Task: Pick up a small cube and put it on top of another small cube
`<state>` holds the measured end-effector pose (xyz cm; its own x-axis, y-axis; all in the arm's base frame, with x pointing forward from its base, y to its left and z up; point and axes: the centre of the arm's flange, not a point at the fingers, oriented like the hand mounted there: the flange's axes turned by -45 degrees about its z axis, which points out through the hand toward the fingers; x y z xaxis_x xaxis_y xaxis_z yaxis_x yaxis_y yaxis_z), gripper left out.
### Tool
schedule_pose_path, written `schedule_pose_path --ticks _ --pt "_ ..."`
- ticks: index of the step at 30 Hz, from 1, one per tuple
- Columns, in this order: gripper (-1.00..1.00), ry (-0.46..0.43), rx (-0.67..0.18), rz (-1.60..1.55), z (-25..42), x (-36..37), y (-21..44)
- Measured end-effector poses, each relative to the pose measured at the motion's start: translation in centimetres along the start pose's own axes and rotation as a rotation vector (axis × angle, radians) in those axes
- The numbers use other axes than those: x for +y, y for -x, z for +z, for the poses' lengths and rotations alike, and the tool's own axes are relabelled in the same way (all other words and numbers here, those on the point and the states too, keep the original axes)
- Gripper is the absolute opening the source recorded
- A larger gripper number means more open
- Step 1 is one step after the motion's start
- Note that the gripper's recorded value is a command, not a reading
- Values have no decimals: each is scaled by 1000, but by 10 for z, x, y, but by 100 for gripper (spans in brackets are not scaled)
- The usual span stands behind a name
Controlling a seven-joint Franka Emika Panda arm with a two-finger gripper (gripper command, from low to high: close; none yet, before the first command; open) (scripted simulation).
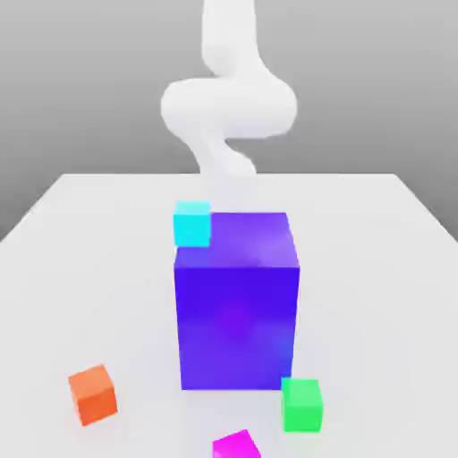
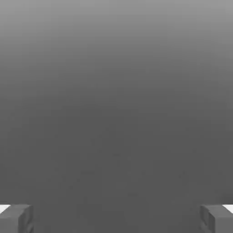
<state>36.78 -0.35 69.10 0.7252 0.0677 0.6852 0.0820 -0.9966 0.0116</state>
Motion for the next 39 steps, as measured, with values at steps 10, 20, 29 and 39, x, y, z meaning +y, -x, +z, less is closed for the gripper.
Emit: schedule_pose_path --ticks 10,20,29,39 --pt "0 -190 -146 -326 121 6 7" --pt "0 -357 -248 -643 235 -3 41" --pt "0 -485 -318 -934 324 -16 89" --pt "0 -597 -389 -1269 401 -20 153"
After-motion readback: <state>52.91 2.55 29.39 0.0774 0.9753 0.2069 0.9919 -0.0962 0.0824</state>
